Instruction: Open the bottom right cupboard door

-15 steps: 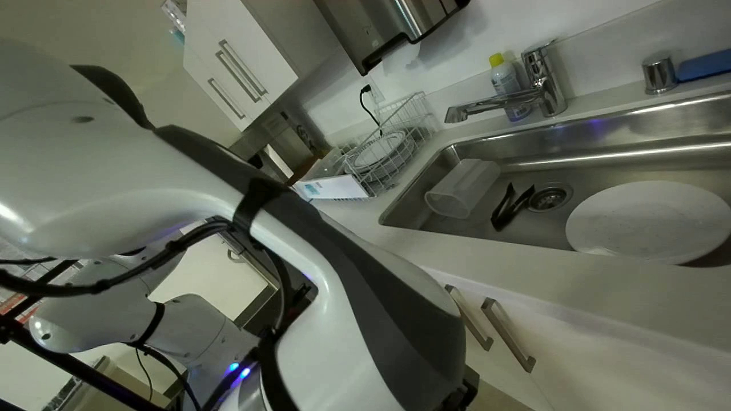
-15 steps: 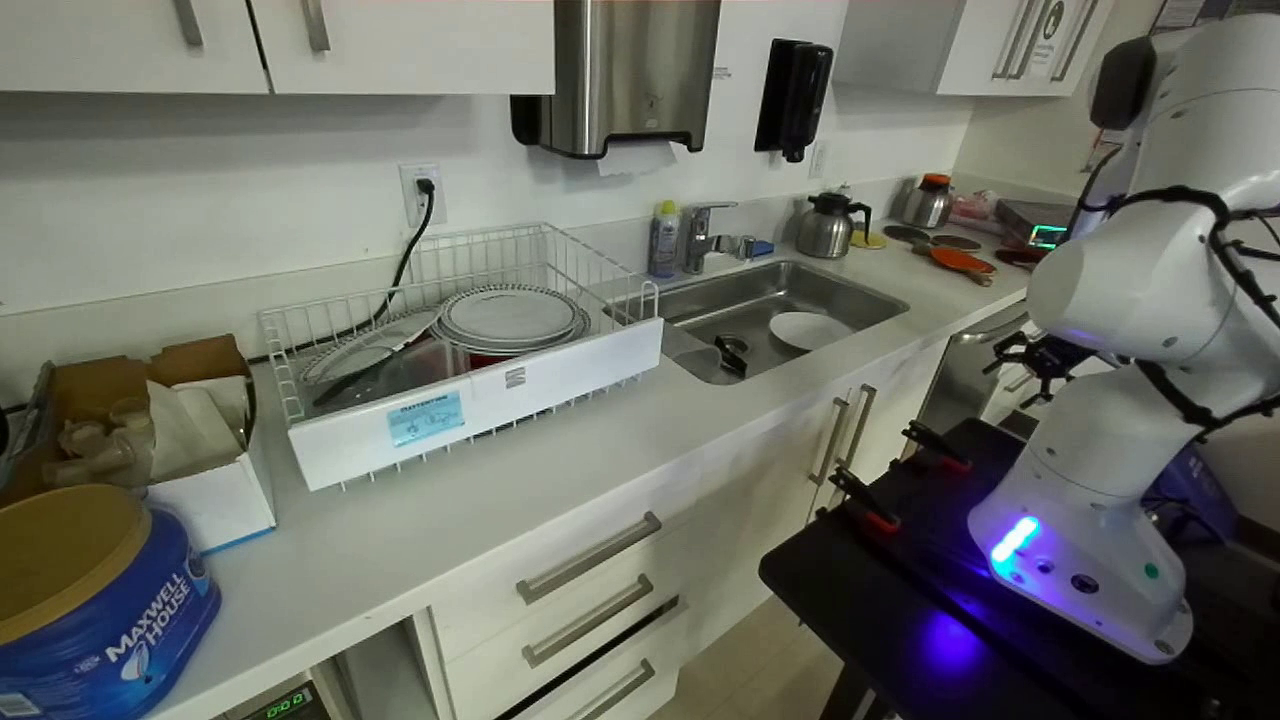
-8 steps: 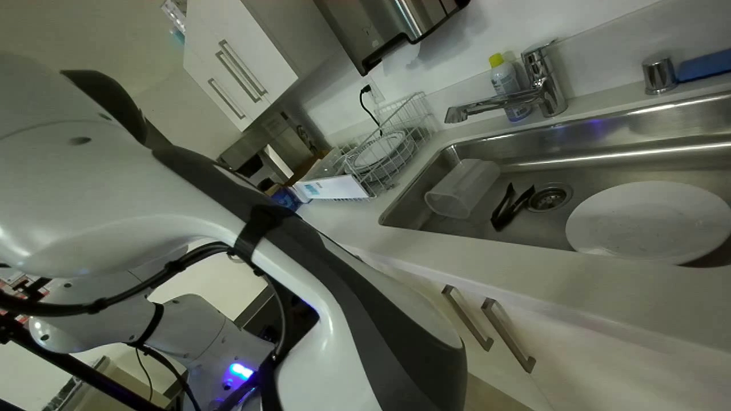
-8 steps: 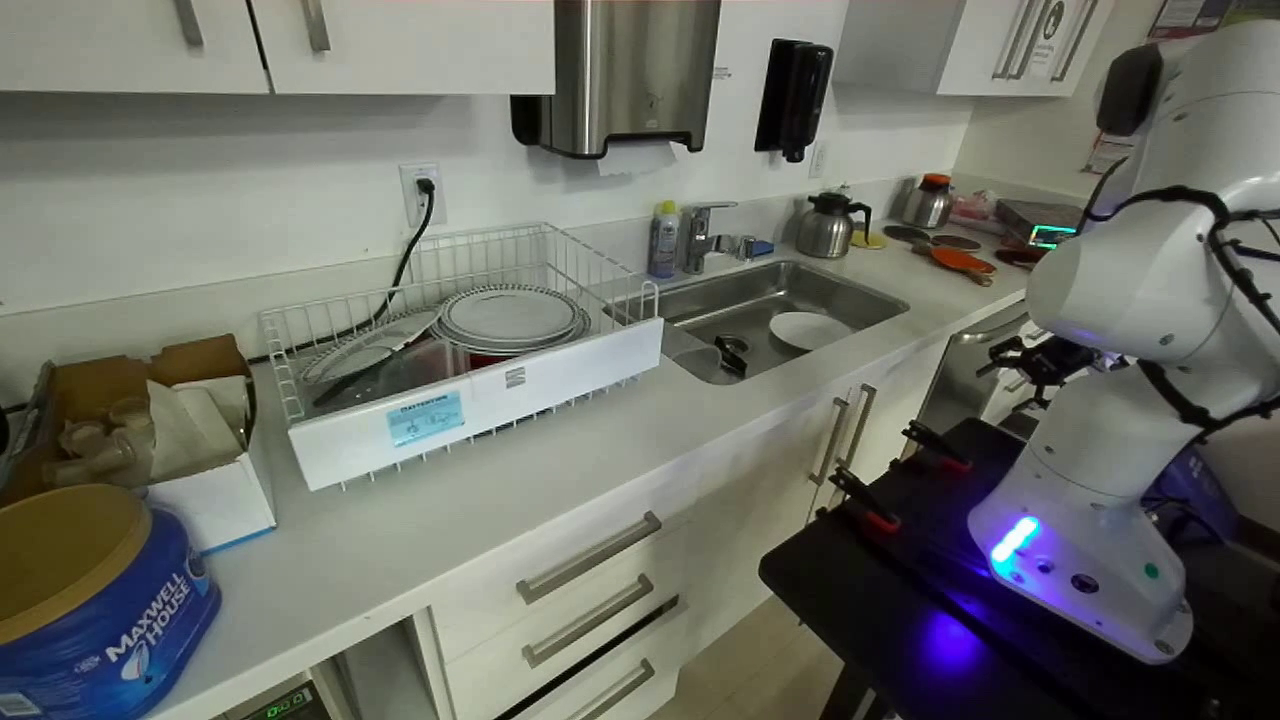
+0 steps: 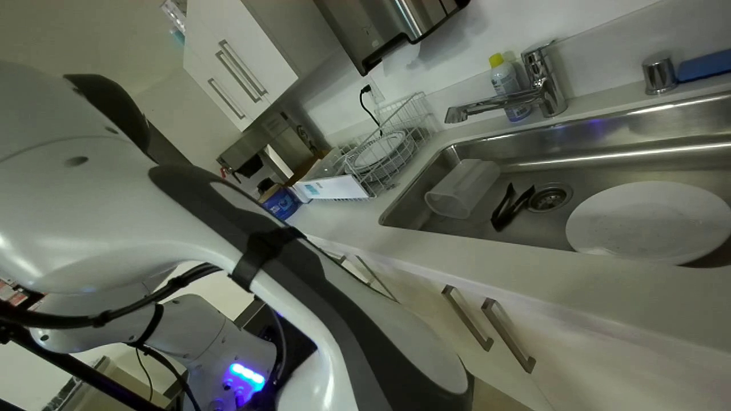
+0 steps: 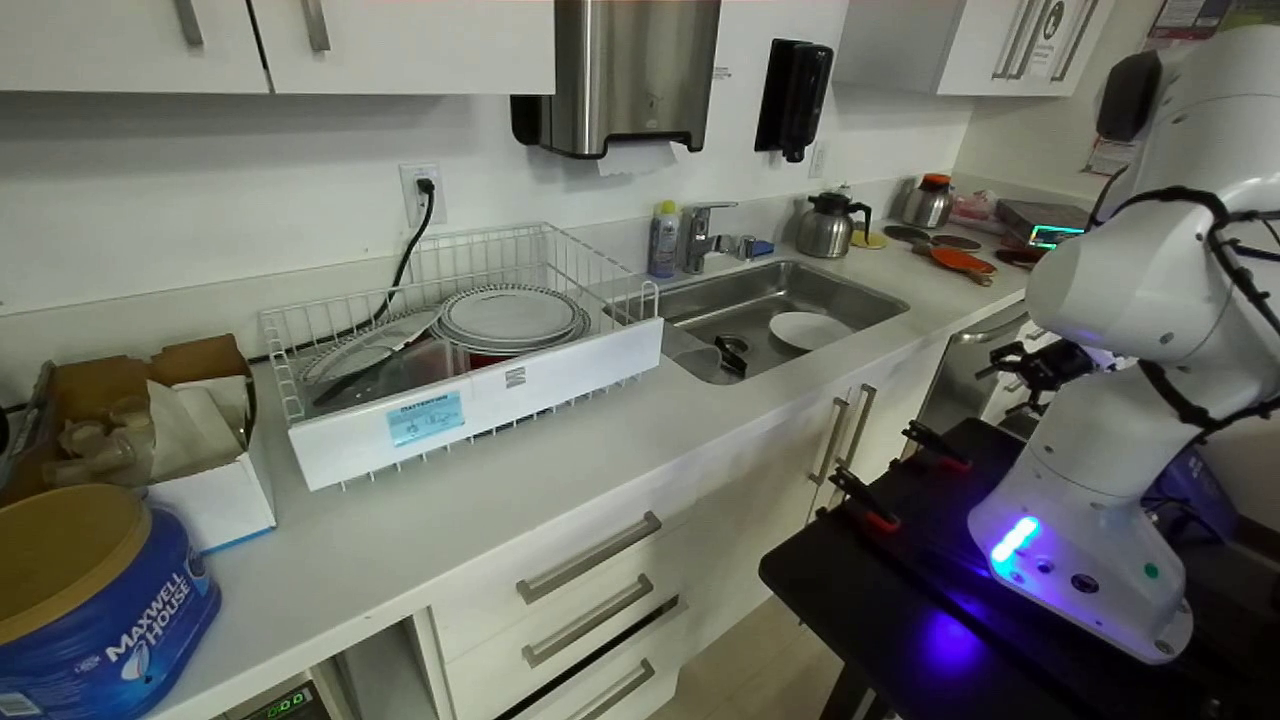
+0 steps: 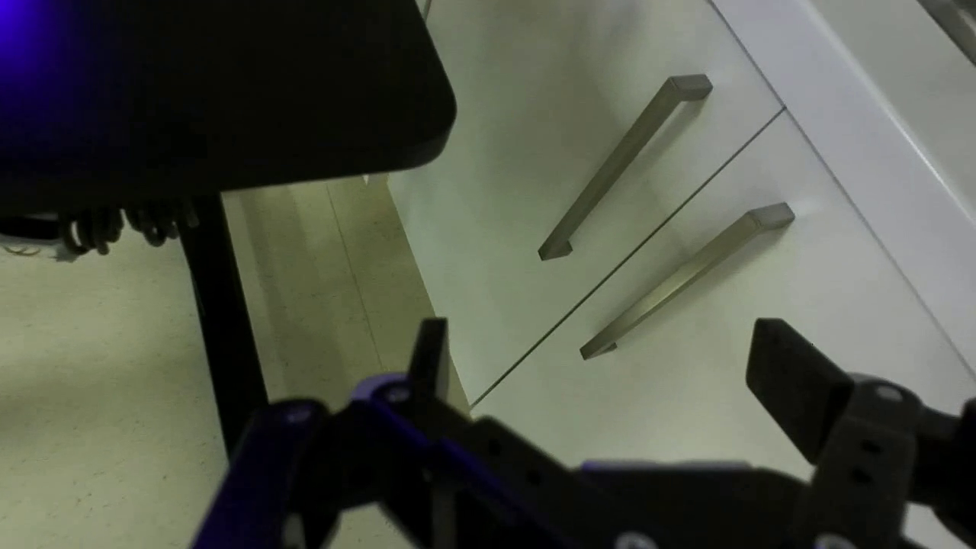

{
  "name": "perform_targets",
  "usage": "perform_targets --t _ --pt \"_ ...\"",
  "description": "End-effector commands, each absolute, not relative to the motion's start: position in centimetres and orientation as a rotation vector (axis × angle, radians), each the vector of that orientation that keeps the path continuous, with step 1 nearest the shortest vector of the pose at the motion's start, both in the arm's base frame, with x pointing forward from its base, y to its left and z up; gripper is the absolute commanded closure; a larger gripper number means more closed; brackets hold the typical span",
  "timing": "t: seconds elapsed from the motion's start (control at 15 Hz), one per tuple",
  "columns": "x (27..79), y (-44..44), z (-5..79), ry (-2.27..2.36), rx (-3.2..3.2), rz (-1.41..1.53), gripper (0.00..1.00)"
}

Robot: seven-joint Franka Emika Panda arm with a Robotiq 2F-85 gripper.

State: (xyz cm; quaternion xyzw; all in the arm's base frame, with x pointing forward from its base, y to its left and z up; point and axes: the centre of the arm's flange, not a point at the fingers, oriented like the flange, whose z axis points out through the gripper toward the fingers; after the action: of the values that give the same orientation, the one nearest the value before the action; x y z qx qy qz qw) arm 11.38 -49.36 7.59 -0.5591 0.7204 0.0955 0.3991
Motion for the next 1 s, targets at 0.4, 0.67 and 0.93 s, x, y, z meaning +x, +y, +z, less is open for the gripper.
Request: perform_targets --t 0.4,0.67,0.93 --pt "9.2 -49.5 2.6 1.820 -1.026 0.071 0.00" --pt "10.8 -49.4 0.0 1.708 -0.904 0.102 0.00" --pt "11.0 -47.8 -0.3 1.701 -0.941 0.124 0.00"
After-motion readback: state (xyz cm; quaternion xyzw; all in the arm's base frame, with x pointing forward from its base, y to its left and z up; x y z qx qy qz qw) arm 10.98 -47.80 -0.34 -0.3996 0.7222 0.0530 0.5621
